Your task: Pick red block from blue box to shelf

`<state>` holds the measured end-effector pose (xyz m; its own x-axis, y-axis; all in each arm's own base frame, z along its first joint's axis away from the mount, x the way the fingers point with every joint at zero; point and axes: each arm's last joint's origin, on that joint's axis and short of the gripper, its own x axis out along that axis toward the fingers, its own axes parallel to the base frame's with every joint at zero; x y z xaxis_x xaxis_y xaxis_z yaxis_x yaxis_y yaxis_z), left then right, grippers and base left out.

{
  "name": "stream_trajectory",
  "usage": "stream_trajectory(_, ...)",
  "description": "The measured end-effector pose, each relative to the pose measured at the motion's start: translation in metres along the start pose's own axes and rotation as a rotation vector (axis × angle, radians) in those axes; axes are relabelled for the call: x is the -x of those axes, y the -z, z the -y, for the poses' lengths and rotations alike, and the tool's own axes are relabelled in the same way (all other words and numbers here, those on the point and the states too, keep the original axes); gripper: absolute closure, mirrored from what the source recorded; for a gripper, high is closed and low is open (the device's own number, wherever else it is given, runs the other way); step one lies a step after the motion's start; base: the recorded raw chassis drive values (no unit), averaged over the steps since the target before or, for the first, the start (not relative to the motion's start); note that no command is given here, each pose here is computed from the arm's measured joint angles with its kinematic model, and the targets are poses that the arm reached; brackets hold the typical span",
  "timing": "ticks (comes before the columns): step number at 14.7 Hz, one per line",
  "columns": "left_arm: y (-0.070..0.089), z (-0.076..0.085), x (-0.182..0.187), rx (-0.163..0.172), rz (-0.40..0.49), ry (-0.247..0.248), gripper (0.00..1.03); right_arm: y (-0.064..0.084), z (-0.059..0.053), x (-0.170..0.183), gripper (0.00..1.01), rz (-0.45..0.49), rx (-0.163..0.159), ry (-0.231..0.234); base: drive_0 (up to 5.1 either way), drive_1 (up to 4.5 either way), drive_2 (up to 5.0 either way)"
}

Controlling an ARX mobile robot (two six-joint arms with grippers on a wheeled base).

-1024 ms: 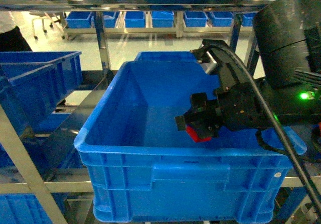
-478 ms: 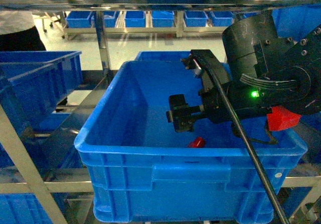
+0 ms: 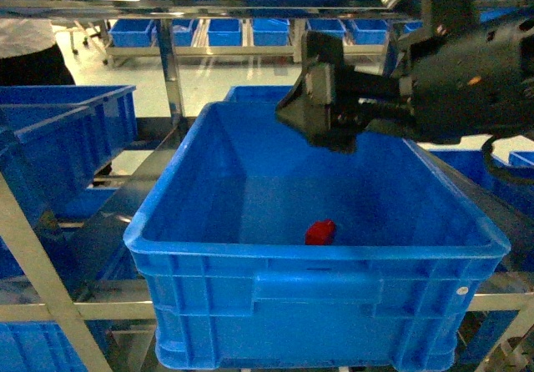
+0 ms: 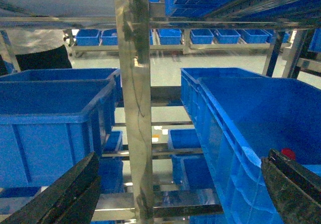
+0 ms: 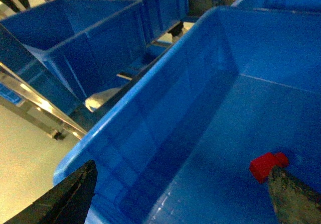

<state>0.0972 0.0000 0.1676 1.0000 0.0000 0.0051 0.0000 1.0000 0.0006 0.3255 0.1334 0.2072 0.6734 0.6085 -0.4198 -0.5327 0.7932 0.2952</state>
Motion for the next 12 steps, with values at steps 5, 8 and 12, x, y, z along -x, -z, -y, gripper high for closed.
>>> stream_trajectory(5,0.0,0.0,0.0,0.0,-0.001,0.0,0.05,-0.003,-0.001,0.014,0.03,0.023,-0.022,0.001,0.0,0.0,0.0)
stream_trajectory(8,0.0,0.0,0.0,0.0,0.0,0.0,0.05,0.012,0.009,0.016,0.03,-0.031,-0.085,0.028,0.0,0.0,0.0)
stream_trajectory(12,0.0,0.0,0.0,0.0,0.0,0.0,0.05,0.036,0.013,0.047,0.03,0.023,-0.073,0.106,0.0,0.0,0.0)
